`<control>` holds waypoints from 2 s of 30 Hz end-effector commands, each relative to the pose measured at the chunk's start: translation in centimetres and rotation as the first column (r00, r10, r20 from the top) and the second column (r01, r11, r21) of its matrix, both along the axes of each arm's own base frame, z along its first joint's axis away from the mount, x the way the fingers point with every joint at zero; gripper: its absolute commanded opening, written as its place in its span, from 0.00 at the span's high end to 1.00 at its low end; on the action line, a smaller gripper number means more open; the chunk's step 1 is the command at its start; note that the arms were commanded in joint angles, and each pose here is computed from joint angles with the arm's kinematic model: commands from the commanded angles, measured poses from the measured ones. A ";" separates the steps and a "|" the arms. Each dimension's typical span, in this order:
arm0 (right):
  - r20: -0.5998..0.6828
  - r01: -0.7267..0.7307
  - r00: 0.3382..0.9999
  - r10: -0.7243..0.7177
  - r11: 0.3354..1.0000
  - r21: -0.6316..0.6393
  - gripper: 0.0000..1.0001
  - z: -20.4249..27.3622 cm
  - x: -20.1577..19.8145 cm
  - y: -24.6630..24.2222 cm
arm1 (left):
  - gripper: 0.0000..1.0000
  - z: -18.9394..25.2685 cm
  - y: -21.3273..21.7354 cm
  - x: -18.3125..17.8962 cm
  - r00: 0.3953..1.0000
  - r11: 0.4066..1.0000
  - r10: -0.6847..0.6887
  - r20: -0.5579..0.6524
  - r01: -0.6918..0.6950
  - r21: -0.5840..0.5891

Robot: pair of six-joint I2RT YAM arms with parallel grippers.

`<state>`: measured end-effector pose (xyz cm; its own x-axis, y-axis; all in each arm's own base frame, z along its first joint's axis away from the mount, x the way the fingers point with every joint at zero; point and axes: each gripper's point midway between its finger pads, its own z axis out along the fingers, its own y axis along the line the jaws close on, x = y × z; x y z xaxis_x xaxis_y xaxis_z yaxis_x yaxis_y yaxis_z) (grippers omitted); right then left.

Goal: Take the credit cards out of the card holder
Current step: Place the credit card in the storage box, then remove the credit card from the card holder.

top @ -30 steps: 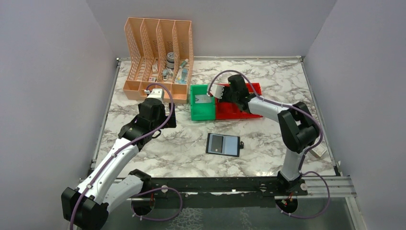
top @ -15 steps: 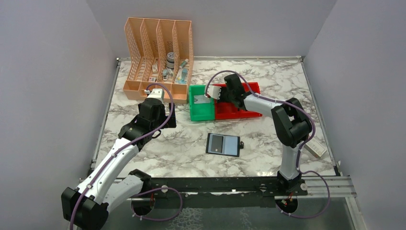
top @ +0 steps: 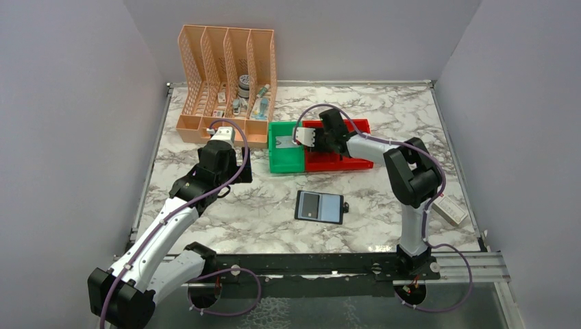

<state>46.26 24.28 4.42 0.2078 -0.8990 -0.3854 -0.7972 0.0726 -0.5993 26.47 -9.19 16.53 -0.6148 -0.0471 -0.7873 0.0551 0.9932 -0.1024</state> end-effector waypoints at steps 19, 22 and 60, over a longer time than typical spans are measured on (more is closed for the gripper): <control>0.103 0.025 0.993 -0.056 0.959 0.284 0.56 8.6 -0.2 1.9 | 0.01 -0.2 0.4 -0.1 1.000 1.000 0.002 0.005 -0.002 0.016; 0.098 0.088 0.983 -0.157 0.861 0.501 0.55 12.7 -1.4 2.2 | 0.01 -0.3 0.3 -0.1 1.000 1.000 0.000 0.001 0.000 0.016; -0.979 0.957 0.197 0.048 0.210 0.203 0.61 3.0 -25.2 1.7 | 0.25 -4.3 -13.9 -2.6 0.903 0.818 -0.407 -0.136 0.294 -0.494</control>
